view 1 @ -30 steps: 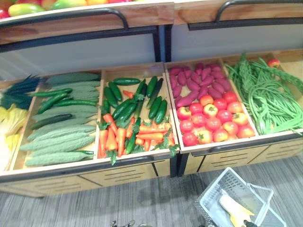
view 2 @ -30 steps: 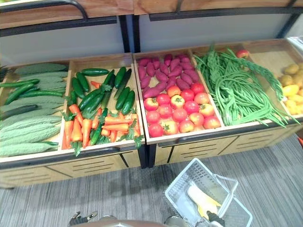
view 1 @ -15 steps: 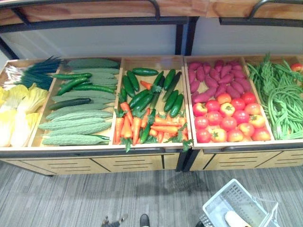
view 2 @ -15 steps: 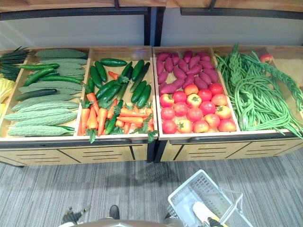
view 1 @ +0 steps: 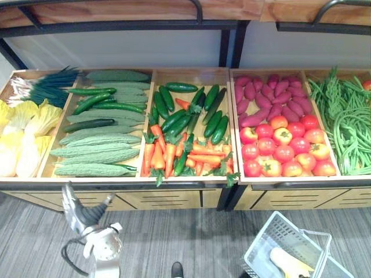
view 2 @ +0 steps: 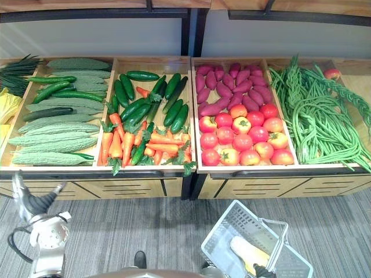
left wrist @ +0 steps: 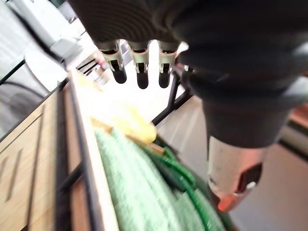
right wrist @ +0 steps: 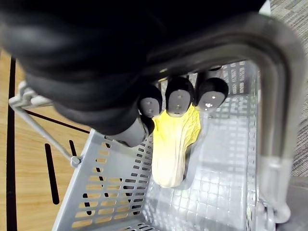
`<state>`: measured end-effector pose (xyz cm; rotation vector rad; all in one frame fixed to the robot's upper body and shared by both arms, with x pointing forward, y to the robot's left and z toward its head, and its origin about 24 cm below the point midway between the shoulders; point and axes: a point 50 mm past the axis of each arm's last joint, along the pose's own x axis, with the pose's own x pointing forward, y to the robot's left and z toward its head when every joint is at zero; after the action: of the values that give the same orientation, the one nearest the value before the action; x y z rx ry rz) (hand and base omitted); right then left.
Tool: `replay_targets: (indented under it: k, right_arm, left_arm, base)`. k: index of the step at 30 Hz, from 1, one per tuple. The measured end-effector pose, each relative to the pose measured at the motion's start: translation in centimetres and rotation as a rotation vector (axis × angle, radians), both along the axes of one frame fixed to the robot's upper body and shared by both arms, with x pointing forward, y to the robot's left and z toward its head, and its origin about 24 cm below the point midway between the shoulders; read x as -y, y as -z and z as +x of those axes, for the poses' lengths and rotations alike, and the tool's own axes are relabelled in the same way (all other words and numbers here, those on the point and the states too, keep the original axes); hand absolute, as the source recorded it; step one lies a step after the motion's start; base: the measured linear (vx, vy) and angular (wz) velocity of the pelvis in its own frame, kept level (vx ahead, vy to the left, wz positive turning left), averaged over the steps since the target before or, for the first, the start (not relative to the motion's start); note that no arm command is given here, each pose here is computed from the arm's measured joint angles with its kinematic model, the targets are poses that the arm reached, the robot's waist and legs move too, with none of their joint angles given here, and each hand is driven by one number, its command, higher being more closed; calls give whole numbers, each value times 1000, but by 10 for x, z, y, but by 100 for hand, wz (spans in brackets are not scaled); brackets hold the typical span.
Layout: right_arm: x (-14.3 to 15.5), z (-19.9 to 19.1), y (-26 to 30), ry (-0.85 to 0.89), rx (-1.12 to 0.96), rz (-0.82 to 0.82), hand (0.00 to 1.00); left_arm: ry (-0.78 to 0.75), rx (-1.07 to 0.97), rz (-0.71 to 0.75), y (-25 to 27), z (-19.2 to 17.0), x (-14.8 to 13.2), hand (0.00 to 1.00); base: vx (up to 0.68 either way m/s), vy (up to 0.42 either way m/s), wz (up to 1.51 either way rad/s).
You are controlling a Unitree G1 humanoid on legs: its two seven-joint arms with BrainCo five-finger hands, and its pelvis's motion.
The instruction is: Pick vegetable in the basket
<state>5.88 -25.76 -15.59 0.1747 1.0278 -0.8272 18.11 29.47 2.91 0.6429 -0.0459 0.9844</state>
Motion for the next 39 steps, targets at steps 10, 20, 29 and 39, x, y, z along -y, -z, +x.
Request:
replay_targets:
  k: [10, 20, 29, 39]
  right_arm:
    - [8, 11, -4, -127, -11, -39, 100]
    - [24, 19, -13, -223, -9, -112, 100]
    - [23, 37, -19, -346, 18, -169, 100]
    - [28, 26, -18, -289, 3, -164, 100]
  left_arm:
    - [414, -115, 471, -47, 41, 12, 0]
    - [1168, -557, 824, -4, 77, 79, 0]
    - [1140, -588, 851, -5, 110, 92, 0]
    - [1012, -622, 856, -10, 131, 90, 0]
  base:
    - [-13, 9, -11]
    - [-19, 8, -23]
    - [-34, -12, -28]
    - [12, -21, -6]
